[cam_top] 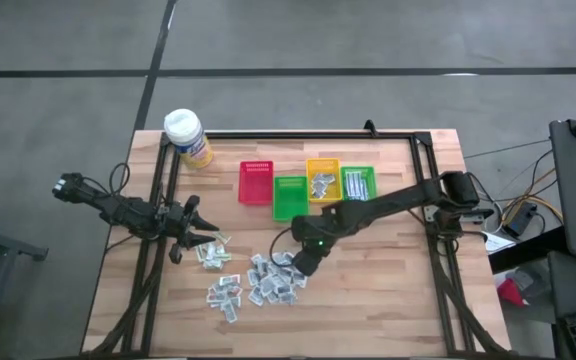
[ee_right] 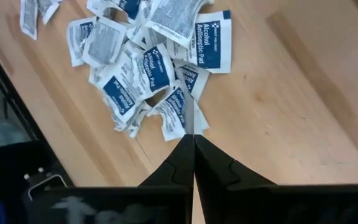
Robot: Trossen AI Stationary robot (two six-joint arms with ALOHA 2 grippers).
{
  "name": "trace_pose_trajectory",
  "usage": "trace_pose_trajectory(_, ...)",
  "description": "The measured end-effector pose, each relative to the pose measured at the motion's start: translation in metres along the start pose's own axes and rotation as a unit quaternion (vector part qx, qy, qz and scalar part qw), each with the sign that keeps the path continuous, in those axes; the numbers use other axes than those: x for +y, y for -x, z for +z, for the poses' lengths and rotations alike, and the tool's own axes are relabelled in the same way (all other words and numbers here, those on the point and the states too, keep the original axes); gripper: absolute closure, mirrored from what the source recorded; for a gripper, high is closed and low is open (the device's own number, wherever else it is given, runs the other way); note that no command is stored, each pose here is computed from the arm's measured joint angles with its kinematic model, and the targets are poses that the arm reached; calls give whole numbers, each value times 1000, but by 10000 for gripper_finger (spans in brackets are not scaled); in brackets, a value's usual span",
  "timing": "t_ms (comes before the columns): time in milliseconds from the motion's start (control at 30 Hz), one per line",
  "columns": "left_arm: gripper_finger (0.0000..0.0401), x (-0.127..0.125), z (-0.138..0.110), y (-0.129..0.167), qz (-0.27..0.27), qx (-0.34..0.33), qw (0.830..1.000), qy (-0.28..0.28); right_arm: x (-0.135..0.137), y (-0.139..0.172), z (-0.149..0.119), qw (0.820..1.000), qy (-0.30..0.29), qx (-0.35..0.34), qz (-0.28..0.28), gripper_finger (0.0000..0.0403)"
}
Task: Pick & Place First Aid Supplies
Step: Put the alcohol pad into the yellow basket
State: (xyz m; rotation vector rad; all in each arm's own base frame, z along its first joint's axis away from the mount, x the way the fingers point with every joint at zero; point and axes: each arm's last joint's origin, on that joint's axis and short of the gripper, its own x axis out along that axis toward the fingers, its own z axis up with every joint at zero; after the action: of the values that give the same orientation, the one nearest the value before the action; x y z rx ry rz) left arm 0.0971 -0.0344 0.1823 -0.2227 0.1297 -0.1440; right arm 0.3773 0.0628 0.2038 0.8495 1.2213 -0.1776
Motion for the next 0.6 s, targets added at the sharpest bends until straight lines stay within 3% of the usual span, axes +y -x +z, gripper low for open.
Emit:
trace_pose_trajectory(267,270,0,1,0,-1,-4,1000,2,15,33,16,999,46,-16,-12,394)
trace_pose_trajectory(600,270,-1,2,0,-3,-11,1000,3,20,97,35,986,91,-61,-127,395)
